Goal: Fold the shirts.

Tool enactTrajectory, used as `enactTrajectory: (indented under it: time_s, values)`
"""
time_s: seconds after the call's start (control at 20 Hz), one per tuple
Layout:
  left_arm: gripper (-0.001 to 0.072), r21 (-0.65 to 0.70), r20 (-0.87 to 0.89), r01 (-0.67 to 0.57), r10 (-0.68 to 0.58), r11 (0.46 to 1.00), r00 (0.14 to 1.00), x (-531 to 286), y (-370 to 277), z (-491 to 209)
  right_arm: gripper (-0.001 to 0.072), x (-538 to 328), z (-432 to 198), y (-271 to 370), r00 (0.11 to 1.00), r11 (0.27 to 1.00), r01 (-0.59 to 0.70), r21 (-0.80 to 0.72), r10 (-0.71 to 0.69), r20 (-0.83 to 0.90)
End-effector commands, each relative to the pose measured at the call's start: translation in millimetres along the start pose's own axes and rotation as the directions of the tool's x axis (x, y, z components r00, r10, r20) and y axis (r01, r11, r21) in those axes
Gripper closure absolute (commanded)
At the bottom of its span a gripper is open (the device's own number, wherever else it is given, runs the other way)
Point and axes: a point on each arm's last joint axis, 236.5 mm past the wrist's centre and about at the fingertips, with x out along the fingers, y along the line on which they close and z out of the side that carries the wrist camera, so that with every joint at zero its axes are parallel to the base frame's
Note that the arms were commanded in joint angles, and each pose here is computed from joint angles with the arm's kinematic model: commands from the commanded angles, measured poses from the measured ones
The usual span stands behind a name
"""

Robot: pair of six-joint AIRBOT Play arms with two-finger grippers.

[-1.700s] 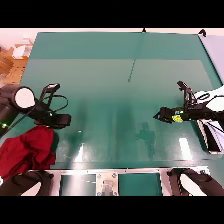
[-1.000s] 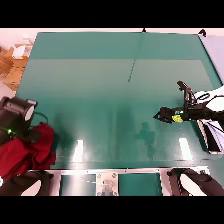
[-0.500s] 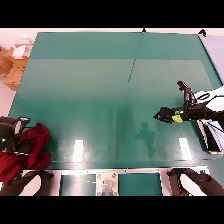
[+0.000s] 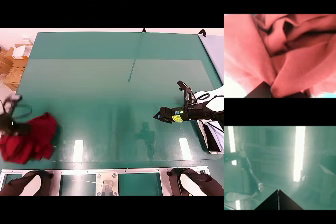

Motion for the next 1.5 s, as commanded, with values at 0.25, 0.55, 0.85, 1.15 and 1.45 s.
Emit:
enactTrajectory:
  time_s: [0.25, 0.55, 0.85, 1.15, 1.45]
  values:
    - [0.0686, 0.504, 0.462, 0.449, -0.669, 0.738, 0.582, -230.8, -254.1, 97.7, 0.0699, -0.3, 9.0, -0.7, 0.999, 1.000, 0.004, 0.000, -0.004, 0.039]
    - [0.0054, 0.538, 0.206, 0.585, -0.767, 0.607, 0.607, -148.0, -391.2, 95.4, 0.0414, -3.6, 15.8, 0.7, 0.998, 1.000, 0.006, -0.006, -0.006, 0.061]
    - [-0.0003, 0.432, 0.149, 0.480, -0.586, 0.763, 0.796, -109.0, -282.1, 117.0, 0.0169, -21.7, 45.4, 11.7, 0.988, 0.999, 0.009, -0.042, -0.002, 0.153]
    - [-0.0003, 0.132, 0.093, 0.456, -0.469, 0.880, 0.878, -19.7, -177.4, 114.5, 0.0168, 27.6, 11.4, 5.1, 0.997, 0.992, -0.075, 0.103, 0.075, 0.003]
    - [-0.0003, 0.034, 0.168, 0.597, -0.594, 0.801, 0.787, 45.6, -217.6, 131.4, 0.0169, 98.8, -31.4, 51.2, 0.980, 0.985, -0.140, 0.101, 0.153, -0.130]
